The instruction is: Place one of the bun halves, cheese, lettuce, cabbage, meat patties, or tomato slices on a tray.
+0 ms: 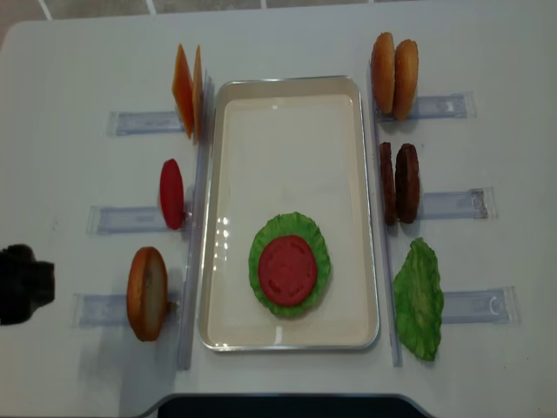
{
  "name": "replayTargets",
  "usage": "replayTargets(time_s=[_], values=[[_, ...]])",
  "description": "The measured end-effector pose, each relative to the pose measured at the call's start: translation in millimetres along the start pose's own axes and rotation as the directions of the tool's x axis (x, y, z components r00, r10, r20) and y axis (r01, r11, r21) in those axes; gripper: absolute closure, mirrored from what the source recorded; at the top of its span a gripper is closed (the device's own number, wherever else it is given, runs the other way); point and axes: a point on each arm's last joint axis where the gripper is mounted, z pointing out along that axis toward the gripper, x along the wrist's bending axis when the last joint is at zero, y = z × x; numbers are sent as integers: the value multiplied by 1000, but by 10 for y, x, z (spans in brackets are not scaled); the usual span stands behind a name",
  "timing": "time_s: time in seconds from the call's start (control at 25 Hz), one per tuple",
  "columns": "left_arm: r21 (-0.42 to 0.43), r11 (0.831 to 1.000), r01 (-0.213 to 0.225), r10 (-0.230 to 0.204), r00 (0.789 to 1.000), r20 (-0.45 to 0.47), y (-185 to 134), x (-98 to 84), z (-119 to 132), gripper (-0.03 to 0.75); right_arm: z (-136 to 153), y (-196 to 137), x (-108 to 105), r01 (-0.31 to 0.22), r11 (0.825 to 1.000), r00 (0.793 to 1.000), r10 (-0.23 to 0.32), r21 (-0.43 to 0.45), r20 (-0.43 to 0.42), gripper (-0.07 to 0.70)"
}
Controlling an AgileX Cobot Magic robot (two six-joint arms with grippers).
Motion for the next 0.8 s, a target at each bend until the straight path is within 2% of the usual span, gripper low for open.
replayTargets(time_s=[0.2, 0.28, 0.32, 0.4, 0.52, 0.64, 0.8], values=[[-96, 995, 2, -1, 1000, 15, -295, 50, -110, 316, 0, 0, 0, 0, 1000, 1000, 0, 0, 0, 216], [-143, 990, -21, 24, 1000, 21, -390, 64, -151, 316, 0, 0, 0, 0, 1000, 1000, 0, 0, 0, 216], [-162, 986, -47, 52, 998, 26, -436, 65, -163, 316, 0, 0, 0, 0, 1000, 1000, 0, 0, 0, 216], [-213, 973, -83, 95, 994, 47, -542, 59, -199, 316, 0, 0, 0, 0, 1000, 1000, 0, 0, 0, 216], [-289, 951, -113, 142, 986, 81, -678, 43, -253, 316, 0, 0, 0, 0, 1000, 1000, 0, 0, 0, 216], [-364, 925, -112, 155, 984, 92, -797, 51, -308, 316, 0, 0, 0, 0, 1000, 1000, 0, 0, 0, 216], [-416, 903, -105, 157, 983, 91, -924, 68, -295, 316, 0, 0, 0, 0, 1000, 1000, 0, 0, 0, 216]])
